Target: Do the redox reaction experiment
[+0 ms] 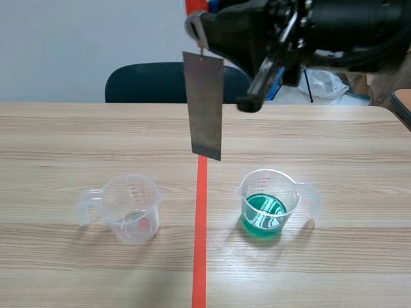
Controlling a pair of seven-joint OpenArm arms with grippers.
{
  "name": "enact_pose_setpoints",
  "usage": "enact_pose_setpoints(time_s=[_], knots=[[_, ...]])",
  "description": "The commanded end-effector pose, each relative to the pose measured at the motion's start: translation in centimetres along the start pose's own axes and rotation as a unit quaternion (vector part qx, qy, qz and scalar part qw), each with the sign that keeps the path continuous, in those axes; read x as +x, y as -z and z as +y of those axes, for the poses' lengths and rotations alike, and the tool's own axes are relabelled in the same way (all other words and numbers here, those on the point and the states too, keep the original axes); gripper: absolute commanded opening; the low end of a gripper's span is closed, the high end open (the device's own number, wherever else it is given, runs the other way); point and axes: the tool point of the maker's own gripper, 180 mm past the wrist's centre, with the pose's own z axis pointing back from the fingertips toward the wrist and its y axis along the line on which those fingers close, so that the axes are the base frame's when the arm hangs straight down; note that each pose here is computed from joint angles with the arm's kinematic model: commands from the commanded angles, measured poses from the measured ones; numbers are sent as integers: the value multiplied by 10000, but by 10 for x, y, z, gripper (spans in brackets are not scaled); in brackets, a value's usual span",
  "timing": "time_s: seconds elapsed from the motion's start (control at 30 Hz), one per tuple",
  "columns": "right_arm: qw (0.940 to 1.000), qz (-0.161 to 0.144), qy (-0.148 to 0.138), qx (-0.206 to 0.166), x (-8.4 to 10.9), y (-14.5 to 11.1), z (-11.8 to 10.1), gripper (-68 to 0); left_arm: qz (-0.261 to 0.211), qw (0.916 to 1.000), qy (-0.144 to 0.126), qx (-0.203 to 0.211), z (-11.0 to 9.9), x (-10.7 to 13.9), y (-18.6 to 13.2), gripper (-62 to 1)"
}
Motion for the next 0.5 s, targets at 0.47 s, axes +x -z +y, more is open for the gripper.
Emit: enact_pose_setpoints(time_s=[0.47], knots=[[9977,281,253,-557,-16,-61,-27,-669,-159,9999,-12,8,0,7,1,14]])
